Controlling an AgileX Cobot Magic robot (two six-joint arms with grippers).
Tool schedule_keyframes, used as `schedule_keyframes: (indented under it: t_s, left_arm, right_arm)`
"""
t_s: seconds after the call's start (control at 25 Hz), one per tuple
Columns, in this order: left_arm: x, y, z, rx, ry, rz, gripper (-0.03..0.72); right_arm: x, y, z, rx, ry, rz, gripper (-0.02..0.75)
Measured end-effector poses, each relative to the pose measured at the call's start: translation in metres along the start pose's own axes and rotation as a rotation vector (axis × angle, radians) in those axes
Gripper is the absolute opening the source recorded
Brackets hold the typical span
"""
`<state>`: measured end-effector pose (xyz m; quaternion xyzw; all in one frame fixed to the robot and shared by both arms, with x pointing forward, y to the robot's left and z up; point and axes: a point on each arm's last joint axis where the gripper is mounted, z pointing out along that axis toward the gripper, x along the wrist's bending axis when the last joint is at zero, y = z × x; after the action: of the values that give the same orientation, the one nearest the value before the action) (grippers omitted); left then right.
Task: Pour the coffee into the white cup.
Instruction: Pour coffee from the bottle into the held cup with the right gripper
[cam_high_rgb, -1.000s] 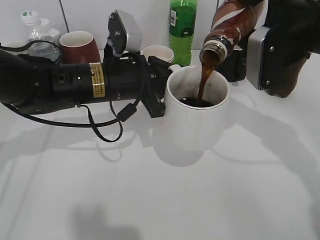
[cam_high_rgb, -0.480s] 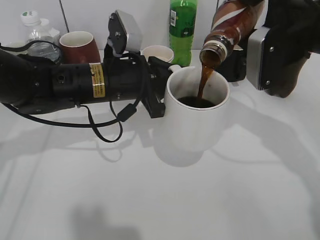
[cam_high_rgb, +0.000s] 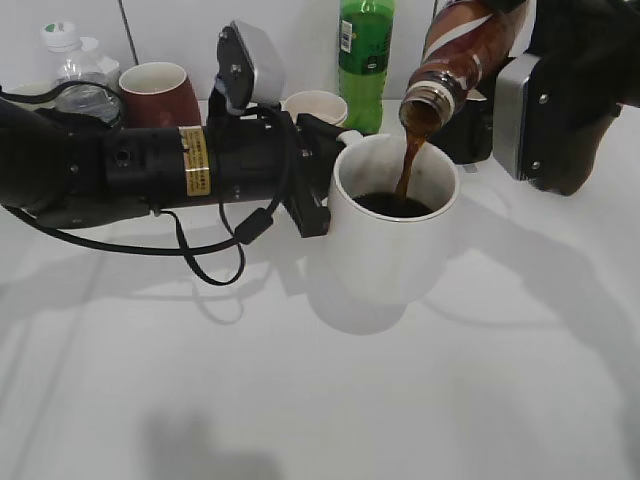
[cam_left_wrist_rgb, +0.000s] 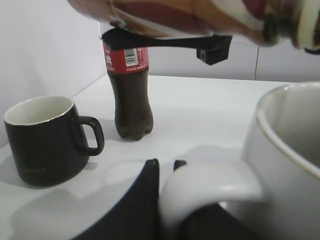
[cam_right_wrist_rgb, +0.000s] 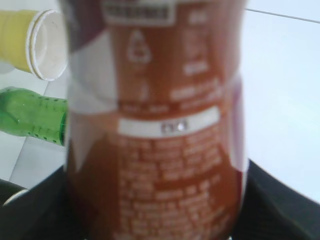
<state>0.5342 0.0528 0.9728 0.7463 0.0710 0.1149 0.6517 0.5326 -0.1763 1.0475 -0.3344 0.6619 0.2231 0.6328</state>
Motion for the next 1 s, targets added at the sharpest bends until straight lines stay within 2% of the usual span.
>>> schedule_keyframes:
  t_s: [0.52, 0.88, 1.0]
  left_arm:
    - [0.0000, -0.0002, 0.0000, 0.002, 0.000, 0.001, 0.050]
    - [0.0035, 0.0018, -0.0001, -0.020, 0.039, 0.021, 0.050]
    - [0.0077, 0.0035, -0.0004, -0.044, 0.084, -0.008, 0.050]
  right_arm:
    - [-0.0001, -0.0001, 0.0000, 0.001, -0.001, 0.014, 0.536]
    - [-0.0008, 0.0005, 0.0000, -0.007, -0.008, 0.300, 0.536]
    - [-0.0024, 0.0039, -0.0001, -0.048, -0.017, 0.430, 0.536]
